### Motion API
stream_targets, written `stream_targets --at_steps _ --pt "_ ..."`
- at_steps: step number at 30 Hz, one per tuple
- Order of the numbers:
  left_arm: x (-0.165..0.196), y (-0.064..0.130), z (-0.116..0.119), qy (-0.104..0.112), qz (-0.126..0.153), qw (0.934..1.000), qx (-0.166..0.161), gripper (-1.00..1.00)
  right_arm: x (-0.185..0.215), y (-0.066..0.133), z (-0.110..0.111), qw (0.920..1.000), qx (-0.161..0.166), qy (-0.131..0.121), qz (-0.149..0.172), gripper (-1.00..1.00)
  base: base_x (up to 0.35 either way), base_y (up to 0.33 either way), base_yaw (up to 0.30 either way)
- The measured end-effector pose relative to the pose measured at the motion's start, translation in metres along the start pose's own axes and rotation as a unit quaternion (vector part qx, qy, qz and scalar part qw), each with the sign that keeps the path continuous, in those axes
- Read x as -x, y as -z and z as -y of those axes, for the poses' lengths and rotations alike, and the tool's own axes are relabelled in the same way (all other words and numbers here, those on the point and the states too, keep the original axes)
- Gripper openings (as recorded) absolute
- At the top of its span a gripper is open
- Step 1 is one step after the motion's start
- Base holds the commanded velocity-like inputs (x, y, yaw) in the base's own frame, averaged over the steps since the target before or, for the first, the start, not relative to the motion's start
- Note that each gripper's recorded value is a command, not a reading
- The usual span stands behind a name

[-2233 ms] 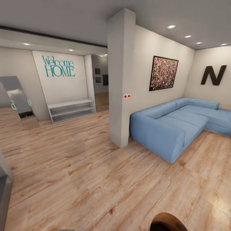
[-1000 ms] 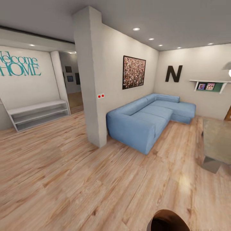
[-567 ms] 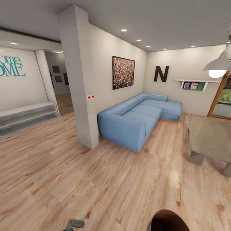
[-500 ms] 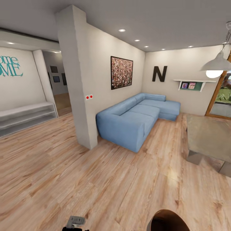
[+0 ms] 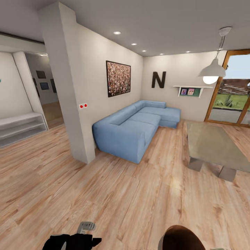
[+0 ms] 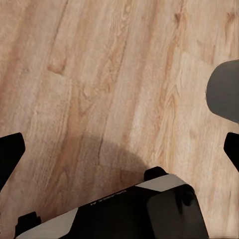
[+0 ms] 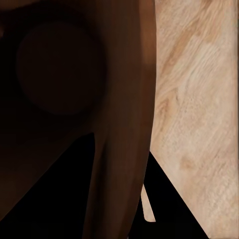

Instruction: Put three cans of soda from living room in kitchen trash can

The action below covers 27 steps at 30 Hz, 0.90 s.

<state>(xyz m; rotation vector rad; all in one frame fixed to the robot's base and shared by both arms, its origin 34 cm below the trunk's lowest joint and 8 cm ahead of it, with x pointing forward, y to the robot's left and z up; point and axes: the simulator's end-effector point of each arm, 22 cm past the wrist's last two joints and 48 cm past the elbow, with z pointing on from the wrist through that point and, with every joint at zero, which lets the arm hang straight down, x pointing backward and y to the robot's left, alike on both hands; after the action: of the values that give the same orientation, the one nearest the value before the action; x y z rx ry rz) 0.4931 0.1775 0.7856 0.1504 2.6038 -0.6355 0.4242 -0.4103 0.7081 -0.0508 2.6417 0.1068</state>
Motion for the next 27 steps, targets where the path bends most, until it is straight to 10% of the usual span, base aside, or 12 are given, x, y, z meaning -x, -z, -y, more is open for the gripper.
stream_targets --at_steps 11,27 --pt "-0.020 0.000 -0.020 0.008 -0.018 0.9997 0.012 1.00 0.082 0.007 -0.002 0.9984 0.001 -0.029 -0.048 -1.00 0.001 0.000 -0.124" --pt "-0.052 -0.012 -0.027 0.008 -0.021 0.9997 0.012 1.00 0.084 0.009 -0.004 0.9970 0.002 -0.043 -0.065 -1.00 0.249 -0.025 -0.123"
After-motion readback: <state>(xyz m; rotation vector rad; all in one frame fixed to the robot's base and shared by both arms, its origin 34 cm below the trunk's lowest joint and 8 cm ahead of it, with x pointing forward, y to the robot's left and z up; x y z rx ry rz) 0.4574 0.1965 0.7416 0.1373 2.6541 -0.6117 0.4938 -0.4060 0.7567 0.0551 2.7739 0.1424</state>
